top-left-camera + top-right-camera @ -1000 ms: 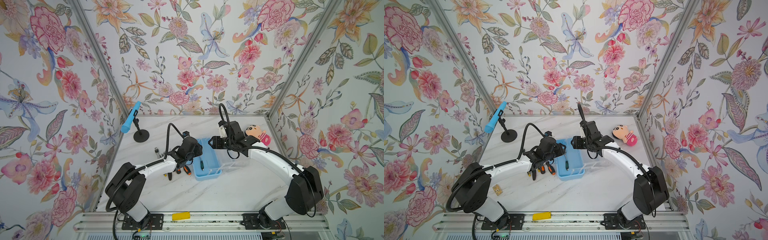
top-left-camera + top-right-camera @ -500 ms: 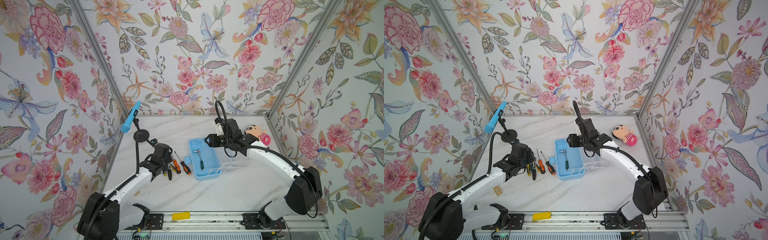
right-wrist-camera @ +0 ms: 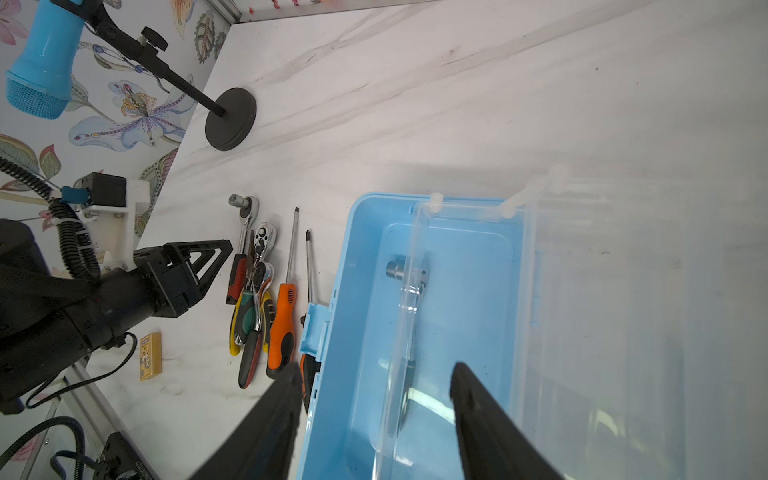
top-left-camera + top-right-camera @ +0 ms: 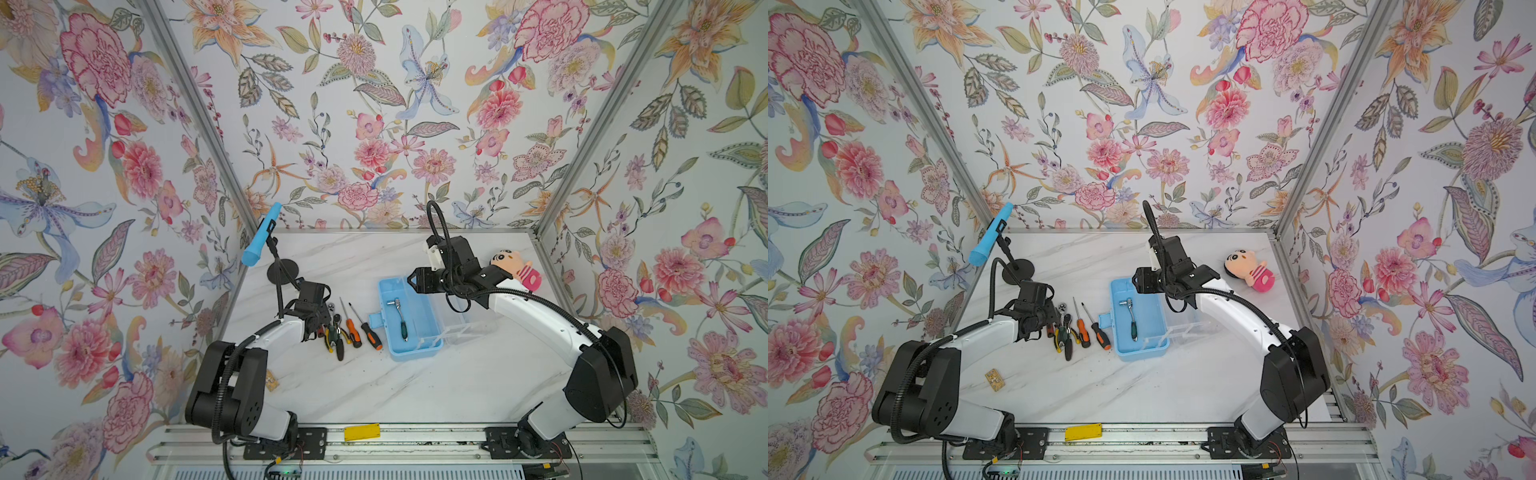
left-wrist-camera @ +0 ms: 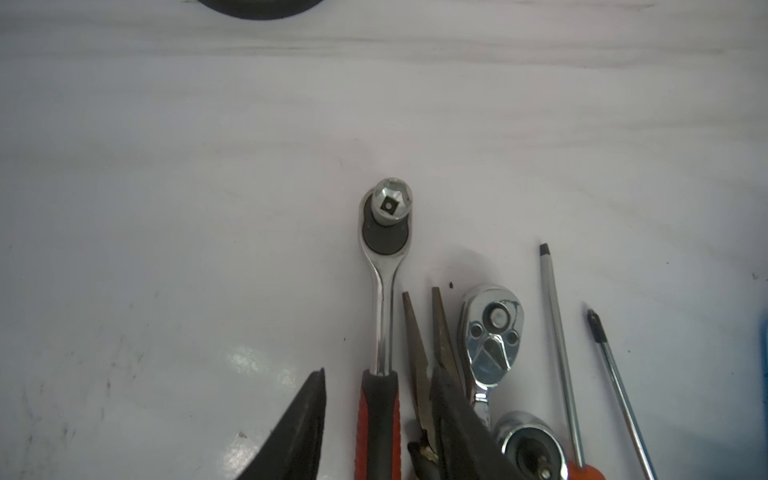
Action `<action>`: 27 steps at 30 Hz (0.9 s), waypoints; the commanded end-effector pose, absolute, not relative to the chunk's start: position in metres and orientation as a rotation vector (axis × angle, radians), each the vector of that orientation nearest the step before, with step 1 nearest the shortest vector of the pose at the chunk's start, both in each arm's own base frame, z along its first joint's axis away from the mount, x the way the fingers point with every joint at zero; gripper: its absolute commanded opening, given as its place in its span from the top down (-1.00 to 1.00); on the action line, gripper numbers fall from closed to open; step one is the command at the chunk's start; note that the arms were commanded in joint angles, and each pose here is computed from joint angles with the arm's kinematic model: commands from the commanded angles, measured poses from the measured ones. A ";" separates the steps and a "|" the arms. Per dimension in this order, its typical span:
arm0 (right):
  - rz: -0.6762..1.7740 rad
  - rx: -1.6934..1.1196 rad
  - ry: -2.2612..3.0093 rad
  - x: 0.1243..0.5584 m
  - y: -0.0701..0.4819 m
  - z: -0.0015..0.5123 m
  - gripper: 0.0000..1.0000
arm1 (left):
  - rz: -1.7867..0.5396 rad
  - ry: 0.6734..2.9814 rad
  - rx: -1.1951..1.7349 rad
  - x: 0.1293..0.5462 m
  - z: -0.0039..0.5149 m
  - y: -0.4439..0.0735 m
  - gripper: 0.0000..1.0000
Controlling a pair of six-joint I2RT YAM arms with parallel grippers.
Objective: Pack the tool kit
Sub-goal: 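Move the left gripper back over the red-handled ratchet beside the box, then close the left gripper on the red-handled ratchet's head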
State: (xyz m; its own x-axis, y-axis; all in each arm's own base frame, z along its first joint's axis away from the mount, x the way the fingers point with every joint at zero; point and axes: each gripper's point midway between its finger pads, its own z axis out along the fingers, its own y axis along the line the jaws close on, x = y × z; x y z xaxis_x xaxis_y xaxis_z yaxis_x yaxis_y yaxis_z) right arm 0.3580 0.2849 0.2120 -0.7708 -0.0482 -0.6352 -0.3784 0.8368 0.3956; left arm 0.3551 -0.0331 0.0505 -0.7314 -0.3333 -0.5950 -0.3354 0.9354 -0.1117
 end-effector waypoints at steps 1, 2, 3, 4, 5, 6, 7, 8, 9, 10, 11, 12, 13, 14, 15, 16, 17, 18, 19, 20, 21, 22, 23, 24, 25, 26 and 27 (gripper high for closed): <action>0.677 -0.306 2.382 0.365 0.285 0.213 -0.17 | -0.002 2.436 -0.462 0.368 0.049 -0.030 0.18; 0.679 -0.305 2.385 0.365 0.285 0.212 -0.17 | 0.002 2.441 -0.464 0.369 0.046 -0.029 0.19; 0.680 -0.304 2.388 0.365 0.285 0.211 -0.17 | 0.006 2.442 -0.465 0.369 0.045 -0.028 0.20; 0.680 -0.305 2.391 0.365 0.285 0.210 -0.17 | 0.011 2.439 -0.467 0.369 0.045 -0.027 0.21; 0.680 -0.303 2.393 0.366 0.285 0.209 -0.17 | 0.017 2.437 -0.467 0.370 0.045 -0.026 0.22; 0.679 -0.302 2.394 0.366 0.285 0.208 -0.17 | 0.021 2.435 -0.469 0.370 0.045 -0.026 0.22; 0.678 -0.303 2.396 0.366 0.285 0.208 -0.17 | 0.020 2.430 -0.466 0.371 0.046 -0.026 0.23; 0.678 -0.303 2.396 0.367 0.285 0.207 -0.17 | 0.031 2.459 -0.465 0.370 0.035 -0.026 0.23; 0.679 -0.301 2.399 0.367 0.285 0.207 -0.17 | 0.033 2.465 -0.463 0.370 0.033 -0.026 0.24; 0.680 -0.301 2.399 0.368 0.285 0.206 -0.17 | 0.034 2.472 -0.462 0.371 0.029 -0.026 0.25; 0.682 -0.302 2.401 0.368 0.285 0.206 -0.17 | 0.036 2.476 -0.460 0.371 0.027 -0.027 0.26; 0.681 -0.301 2.404 0.369 0.285 0.204 -0.17 | 0.048 2.483 -0.459 0.371 0.024 -0.026 0.27; 0.681 -0.302 2.404 0.369 0.285 0.204 -0.17 | 0.062 2.490 -0.458 0.371 0.022 -0.024 0.28; 0.682 -0.302 2.408 0.369 0.285 0.203 -0.17 | 0.072 2.496 -0.460 0.371 0.020 -0.023 0.30; 0.683 -0.300 2.409 0.370 0.285 0.202 -0.17 | 0.086 2.500 -0.460 0.371 0.019 -0.022 0.32; 0.683 -0.299 2.412 0.370 0.285 0.201 -0.17 | 0.098 2.500 -0.462 0.371 0.019 -0.020 0.35; 0.681 -0.298 2.415 0.371 0.284 0.200 -0.17 | 0.106 2.496 -0.464 0.372 0.019 -0.019 0.37; 0.681 -0.298 2.418 0.371 0.284 0.199 -0.17 | 0.114 2.493 -0.464 0.372 0.020 -0.018 0.39; 0.680 -0.296 2.418 0.371 0.284 0.198 -0.17 | 0.117 2.491 -0.466 0.373 0.019 -0.017 0.40; 0.681 -0.296 2.421 0.371 0.284 0.198 -0.17 | 0.119 2.492 -0.466 0.373 0.018 -0.017 0.42; 0.680 -0.295 2.423 0.372 0.284 0.196 -0.17 | 0.120 2.494 -0.463 0.374 0.017 -0.017 0.44; 0.679 -0.295 2.426 0.372 0.283 0.195 -0.17 | 0.125 2.497 -0.462 0.375 0.016 -0.016 0.45; 0.679 -0.293 2.428 0.372 0.283 0.194 -0.16 | 0.130 2.500 -0.460 0.377 0.015 -0.016 0.47; 0.676 -0.293 2.432 0.372 0.283 0.193 -0.17 | 0.136 2.505 -0.458 0.377 0.013 -0.015 0.50; 0.677 -0.292 2.433 0.372 0.283 0.193 -0.16 | 0.143 2.510 -0.453 0.379 0.011 -0.015 0.55; 0.676 -0.292 2.436 0.372 0.283 0.191 -0.16 | 0.147 2.514 -0.452 0.379 0.009 -0.015 0.62; 0.676 -0.291 2.436 0.372 0.283 0.191 -0.16 | 0.156 2.522 -0.448 0.380 0.007 -0.014 0.72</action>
State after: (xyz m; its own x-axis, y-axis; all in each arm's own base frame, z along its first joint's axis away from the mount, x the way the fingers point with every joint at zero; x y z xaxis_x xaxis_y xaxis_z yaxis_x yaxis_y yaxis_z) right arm 0.3674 0.2819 0.1886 -0.8034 -0.0519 -0.5931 -0.3490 0.8482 0.3985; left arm 0.3796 -0.0221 0.0177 -0.7620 -0.2982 -0.5749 -0.3448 0.9382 -0.0296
